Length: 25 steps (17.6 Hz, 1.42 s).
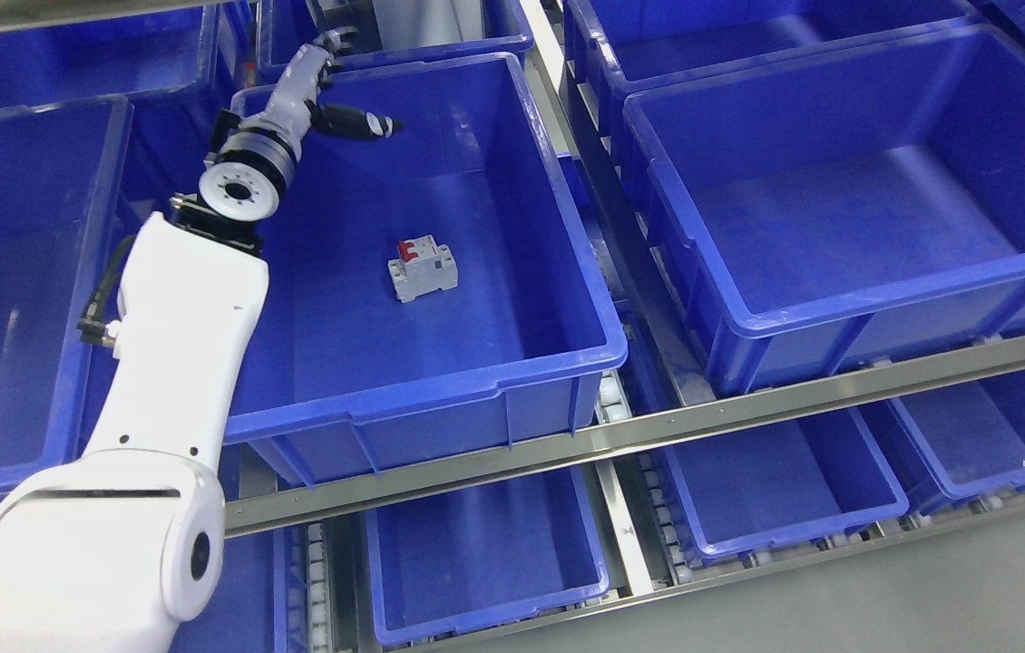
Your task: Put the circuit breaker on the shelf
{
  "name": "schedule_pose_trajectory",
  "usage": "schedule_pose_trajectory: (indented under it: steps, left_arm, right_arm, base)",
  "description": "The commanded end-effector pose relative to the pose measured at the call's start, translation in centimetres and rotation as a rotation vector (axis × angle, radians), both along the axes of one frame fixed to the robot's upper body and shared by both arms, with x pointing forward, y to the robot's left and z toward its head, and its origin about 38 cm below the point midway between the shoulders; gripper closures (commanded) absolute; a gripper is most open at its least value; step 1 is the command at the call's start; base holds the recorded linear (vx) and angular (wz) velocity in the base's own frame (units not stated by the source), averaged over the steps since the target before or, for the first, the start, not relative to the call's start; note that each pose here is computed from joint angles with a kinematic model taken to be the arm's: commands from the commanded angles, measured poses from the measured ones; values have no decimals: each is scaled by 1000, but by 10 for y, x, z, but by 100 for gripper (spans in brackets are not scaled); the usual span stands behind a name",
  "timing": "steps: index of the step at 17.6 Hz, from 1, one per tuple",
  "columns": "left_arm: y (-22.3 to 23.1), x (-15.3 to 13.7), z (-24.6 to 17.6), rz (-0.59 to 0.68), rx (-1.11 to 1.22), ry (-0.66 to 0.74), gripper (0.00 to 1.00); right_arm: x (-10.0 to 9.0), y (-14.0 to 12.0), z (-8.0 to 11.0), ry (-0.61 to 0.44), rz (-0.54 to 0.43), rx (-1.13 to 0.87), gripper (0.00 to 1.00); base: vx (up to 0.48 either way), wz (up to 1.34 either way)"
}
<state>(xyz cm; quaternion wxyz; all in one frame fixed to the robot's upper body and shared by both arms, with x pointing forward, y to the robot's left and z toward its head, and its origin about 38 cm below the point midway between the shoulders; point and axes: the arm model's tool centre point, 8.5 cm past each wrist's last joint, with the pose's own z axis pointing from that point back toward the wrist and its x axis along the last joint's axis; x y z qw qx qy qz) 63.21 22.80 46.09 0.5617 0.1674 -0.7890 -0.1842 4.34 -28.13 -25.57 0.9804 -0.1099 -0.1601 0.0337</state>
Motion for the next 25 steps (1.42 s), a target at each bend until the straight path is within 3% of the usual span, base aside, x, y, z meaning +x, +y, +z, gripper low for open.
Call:
schedule_pose_trajectory:
  steps: [1, 4, 7, 9, 12, 25]
  left_arm:
    - [78, -54, 70, 43, -453, -278, 1]
    - [76, -87, 58, 72, -384, -313, 0]
    - [63, -114, 20, 53, -350, -285, 0]
    - [58, -125, -12, 54, -322, -259, 0]
    - [49, -141, -19, 31, -286, -284, 0]
    - [40, -139, -31, 21, -272, -252, 0]
  right_arm:
    - [-25, -12, -4, 245, -5, -36, 0]
    - [-25, -12, -4, 245, -5, -36, 0]
    - [-25, -12, -4, 245, -5, -36, 0]
    - [-25, -12, -4, 245, -5, -36, 0]
    - [-25, -12, -4, 245, -5, -36, 0]
    - [-25, -12, -4, 245, -5, -36, 0]
  base:
    - [0, 0]
    - [0, 0]
    - [-22, -32]
    - [-45, 1]
    - [-100, 21]
    - [-185, 95]
